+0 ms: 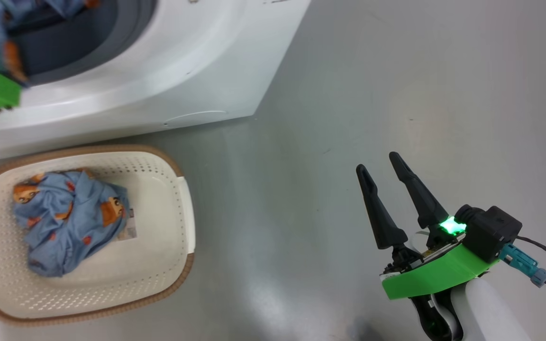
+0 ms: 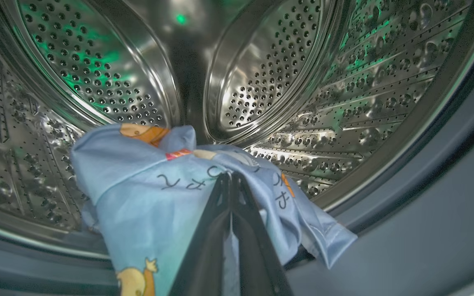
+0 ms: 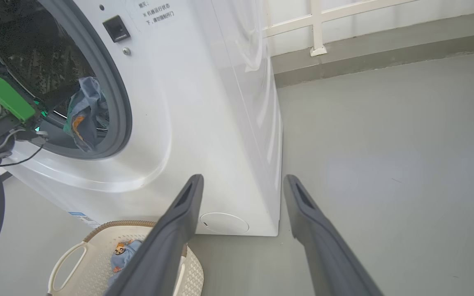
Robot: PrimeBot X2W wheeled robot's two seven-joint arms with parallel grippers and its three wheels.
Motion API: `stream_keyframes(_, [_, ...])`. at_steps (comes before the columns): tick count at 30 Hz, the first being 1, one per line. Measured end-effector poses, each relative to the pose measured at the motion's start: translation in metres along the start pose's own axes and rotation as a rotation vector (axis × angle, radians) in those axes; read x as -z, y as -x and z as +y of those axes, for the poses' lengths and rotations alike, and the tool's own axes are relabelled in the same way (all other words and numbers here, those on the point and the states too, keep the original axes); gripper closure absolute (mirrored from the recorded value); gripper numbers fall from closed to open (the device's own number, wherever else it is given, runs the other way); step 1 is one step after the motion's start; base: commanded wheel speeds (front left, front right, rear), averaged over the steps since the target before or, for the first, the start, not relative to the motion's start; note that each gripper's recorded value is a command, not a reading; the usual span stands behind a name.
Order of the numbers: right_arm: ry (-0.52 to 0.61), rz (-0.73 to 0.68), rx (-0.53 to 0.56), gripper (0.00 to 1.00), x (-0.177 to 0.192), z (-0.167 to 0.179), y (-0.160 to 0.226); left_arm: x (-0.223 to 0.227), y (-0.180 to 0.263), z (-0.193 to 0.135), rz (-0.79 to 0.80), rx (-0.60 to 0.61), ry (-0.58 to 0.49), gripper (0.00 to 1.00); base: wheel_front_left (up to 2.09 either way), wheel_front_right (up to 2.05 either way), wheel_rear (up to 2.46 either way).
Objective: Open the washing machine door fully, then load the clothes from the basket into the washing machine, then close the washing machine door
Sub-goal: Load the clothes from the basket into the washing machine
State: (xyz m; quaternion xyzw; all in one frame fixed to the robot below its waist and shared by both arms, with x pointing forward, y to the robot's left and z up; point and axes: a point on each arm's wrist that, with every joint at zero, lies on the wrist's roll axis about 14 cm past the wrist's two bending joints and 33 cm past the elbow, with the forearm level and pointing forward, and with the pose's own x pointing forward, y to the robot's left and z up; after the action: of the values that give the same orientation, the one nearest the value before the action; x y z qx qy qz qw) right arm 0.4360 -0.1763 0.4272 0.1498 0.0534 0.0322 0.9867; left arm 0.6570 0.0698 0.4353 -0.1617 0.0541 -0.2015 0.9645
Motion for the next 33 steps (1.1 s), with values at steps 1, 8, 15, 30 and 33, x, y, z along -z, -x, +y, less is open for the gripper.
stream_keyframes(1, [-0.002, -0.001, 0.005, 0.00, -0.001, -0.001, 0.001, -0.004, -0.004, 0.001, -0.008, -0.002, 0.003, 1.00, 0.00, 0.00, 0.00])
stream_keyframes(8, [-0.005, 0.003, 0.020, 0.00, -0.002, -0.003, 0.008, -0.024, -0.025, 0.000, -0.051, 0.013, -0.039, 1.00, 0.00, 0.00, 0.00])
stream_keyframes(15, [-0.001, 0.011, 0.041, 0.00, 0.000, -0.009, 0.012, -0.037, -0.039, -0.002, -0.097, 0.026, -0.073, 0.96, 0.00, 0.00, 0.00])
stream_keyframes(30, [-0.017, 0.019, 0.035, 0.00, 0.004, -0.003, 0.011, -0.012, -0.036, 0.016, -0.022, -0.024, -0.109, 0.00, 0.00, 0.00, 0.00])
stream_keyframes(33, [-0.021, 0.017, 0.028, 0.00, 0.005, 0.000, 0.009, -0.014, -0.034, 0.014, -0.024, -0.022, -0.107, 0.00, 0.00, 0.00, 0.00])
